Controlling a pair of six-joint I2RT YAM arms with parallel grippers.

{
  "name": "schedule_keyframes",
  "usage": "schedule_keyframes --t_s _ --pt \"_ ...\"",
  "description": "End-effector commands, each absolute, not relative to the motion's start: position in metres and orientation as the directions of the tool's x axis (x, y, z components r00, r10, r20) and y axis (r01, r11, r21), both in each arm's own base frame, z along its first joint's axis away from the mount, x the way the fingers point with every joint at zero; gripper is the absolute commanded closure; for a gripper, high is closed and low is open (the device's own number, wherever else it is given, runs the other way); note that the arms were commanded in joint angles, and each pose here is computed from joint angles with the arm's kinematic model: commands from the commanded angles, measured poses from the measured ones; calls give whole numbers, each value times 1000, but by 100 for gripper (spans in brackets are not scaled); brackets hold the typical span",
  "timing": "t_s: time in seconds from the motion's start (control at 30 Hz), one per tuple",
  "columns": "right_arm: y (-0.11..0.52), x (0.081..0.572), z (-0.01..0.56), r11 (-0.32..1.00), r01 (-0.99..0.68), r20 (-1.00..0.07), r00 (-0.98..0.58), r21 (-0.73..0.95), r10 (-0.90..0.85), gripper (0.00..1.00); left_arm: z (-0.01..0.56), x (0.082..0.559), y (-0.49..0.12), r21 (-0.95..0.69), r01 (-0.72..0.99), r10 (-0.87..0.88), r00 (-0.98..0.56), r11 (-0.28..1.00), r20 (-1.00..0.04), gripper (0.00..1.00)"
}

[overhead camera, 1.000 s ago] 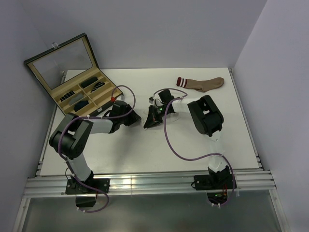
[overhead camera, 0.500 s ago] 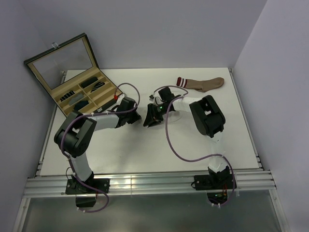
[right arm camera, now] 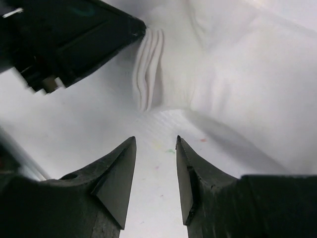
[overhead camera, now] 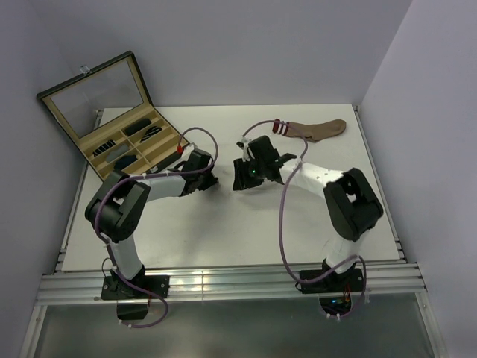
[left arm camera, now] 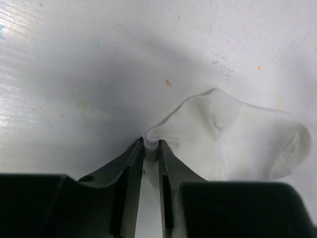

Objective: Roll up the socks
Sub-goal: Roll the sock at the center of the board.

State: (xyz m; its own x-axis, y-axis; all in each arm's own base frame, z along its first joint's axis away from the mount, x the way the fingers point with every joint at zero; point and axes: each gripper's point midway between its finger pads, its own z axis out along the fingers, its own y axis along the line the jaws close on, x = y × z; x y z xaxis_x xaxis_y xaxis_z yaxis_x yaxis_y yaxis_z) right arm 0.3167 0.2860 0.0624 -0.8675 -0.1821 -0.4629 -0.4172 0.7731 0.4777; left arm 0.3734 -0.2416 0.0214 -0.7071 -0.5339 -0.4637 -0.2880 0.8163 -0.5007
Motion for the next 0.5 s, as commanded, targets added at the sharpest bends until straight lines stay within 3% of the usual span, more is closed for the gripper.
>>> schedule_keyframes --t_s 0.0,0.17,0.47 --pt "289 329 92 789 -575 -727 -634 215 -264 55 -32 330 -206 -286 -364 -457 -792 886 -405 76" --pt "318 318 103 737 -663 -832 -478 130 -283 61 -30 332 -210 -297 -351 -451 -795 888 -406 76" --pt "355 329 89 705 -672 -820 -523 228 -233 71 -29 328 -209 -306 -339 -444 -799 890 -405 76"
